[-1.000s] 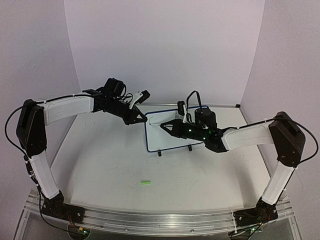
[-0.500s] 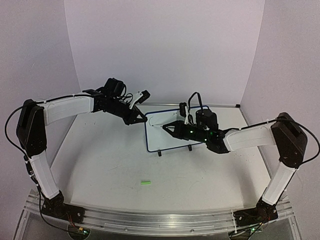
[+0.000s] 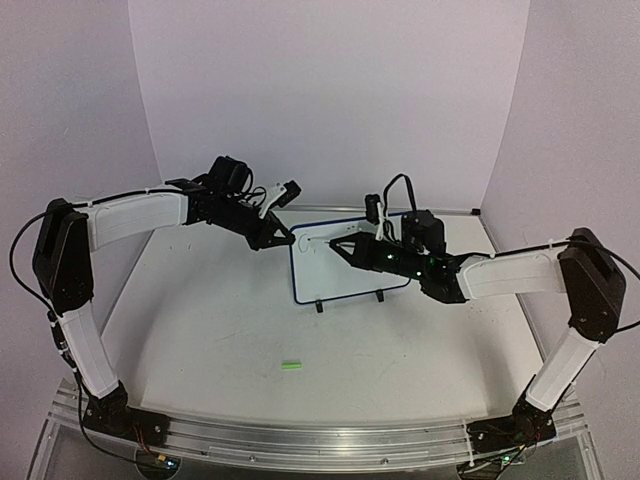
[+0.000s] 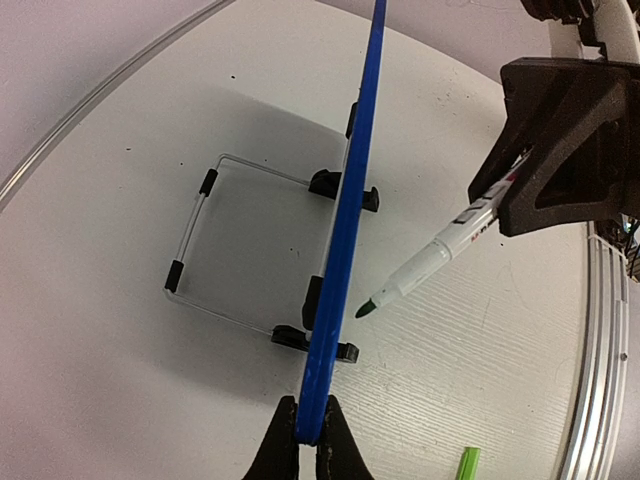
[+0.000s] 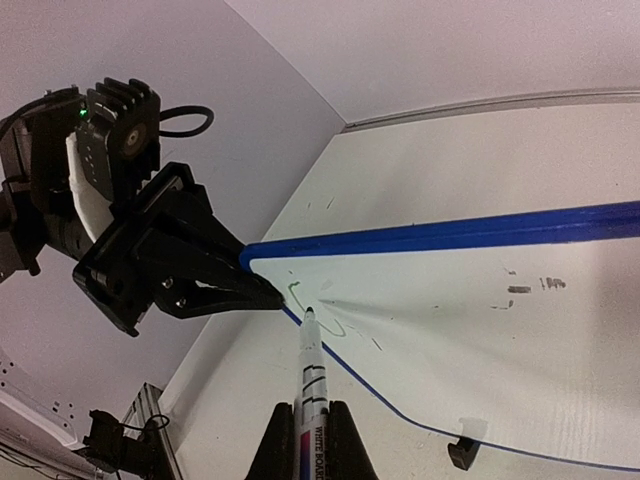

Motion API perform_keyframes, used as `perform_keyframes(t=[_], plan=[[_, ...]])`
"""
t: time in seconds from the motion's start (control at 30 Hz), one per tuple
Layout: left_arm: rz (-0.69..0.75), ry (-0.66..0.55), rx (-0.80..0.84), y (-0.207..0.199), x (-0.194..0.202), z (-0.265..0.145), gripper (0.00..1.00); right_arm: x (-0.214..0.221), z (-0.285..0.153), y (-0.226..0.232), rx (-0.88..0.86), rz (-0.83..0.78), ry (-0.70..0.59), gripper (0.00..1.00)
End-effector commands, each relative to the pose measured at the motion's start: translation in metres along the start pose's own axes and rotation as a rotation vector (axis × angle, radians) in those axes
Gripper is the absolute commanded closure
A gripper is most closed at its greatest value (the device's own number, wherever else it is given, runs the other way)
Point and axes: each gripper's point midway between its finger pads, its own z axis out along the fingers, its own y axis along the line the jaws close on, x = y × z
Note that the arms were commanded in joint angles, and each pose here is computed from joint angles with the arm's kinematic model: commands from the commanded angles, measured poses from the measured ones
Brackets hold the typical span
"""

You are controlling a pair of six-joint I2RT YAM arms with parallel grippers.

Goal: Write a sentence on the whiteboard

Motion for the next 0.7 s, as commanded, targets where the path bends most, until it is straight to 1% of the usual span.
perform_keyframes(t=[0.0, 0.37, 0.67], plan=[[0.030, 0.013, -0.060, 0.011, -0.005, -0.005, 1.00, -0.008, 0.006, 0.011, -0.039, -0.027, -0.007, 1.00], [0.029, 0.015, -0.060, 0.011, -0.004, -0.005, 1.00, -0.003, 0.018, 0.005, -0.020, -0.018, -0.002, 1.00], [0.027, 0.020, -0.059, 0.012, -0.002, -0.003, 1.00, -0.008, 0.015, -0.003, 0.025, -0.009, -0.039, 1.00]])
